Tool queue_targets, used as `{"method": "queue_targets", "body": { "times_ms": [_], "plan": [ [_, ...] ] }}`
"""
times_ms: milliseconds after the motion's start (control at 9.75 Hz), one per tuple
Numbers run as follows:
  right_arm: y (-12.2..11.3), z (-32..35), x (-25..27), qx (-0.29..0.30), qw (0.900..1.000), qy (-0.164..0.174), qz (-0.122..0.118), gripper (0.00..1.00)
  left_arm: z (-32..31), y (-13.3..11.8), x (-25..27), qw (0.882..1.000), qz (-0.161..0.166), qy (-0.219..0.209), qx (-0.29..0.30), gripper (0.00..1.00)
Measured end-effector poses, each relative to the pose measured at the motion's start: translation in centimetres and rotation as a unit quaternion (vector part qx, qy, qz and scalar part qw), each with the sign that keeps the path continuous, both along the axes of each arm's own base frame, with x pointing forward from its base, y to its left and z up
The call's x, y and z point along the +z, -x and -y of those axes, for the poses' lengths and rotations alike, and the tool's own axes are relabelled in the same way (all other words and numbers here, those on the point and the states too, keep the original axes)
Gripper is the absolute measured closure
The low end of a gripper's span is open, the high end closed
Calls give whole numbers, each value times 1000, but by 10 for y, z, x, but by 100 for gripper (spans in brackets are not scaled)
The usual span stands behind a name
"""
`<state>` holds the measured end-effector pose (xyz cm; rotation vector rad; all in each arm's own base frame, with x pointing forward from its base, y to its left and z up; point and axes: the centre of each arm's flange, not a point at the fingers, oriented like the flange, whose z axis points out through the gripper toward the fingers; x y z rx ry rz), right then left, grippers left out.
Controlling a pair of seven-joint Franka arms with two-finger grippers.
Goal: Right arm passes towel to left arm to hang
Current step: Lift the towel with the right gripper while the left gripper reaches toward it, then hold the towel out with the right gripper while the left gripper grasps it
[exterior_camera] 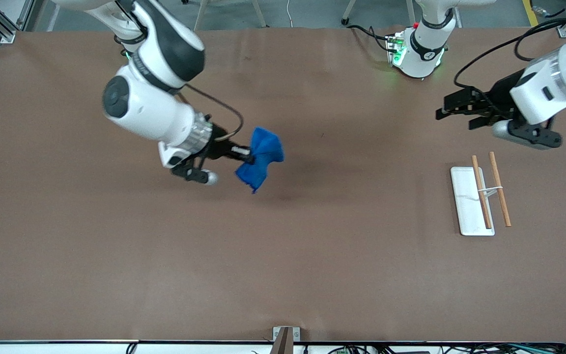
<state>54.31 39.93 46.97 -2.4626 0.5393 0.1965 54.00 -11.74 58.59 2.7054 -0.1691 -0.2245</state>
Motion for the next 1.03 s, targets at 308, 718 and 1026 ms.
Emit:
{"method": "queue_targets", "body": {
  "times_ms": [308,718,1026],
  "plan": [
    [28,-68,8,-61,990,-126,-27,95,27,-1,-45,991,-53,121,-22,0],
    [63,-116,27,-109,963,-238,-66,95,23,-10,-145,944,-139,297,-36,0],
    [59,-116,49,-157,933,-295,-134,95,14,-16,-205,901,-191,389,-24,0]
  ]
}}
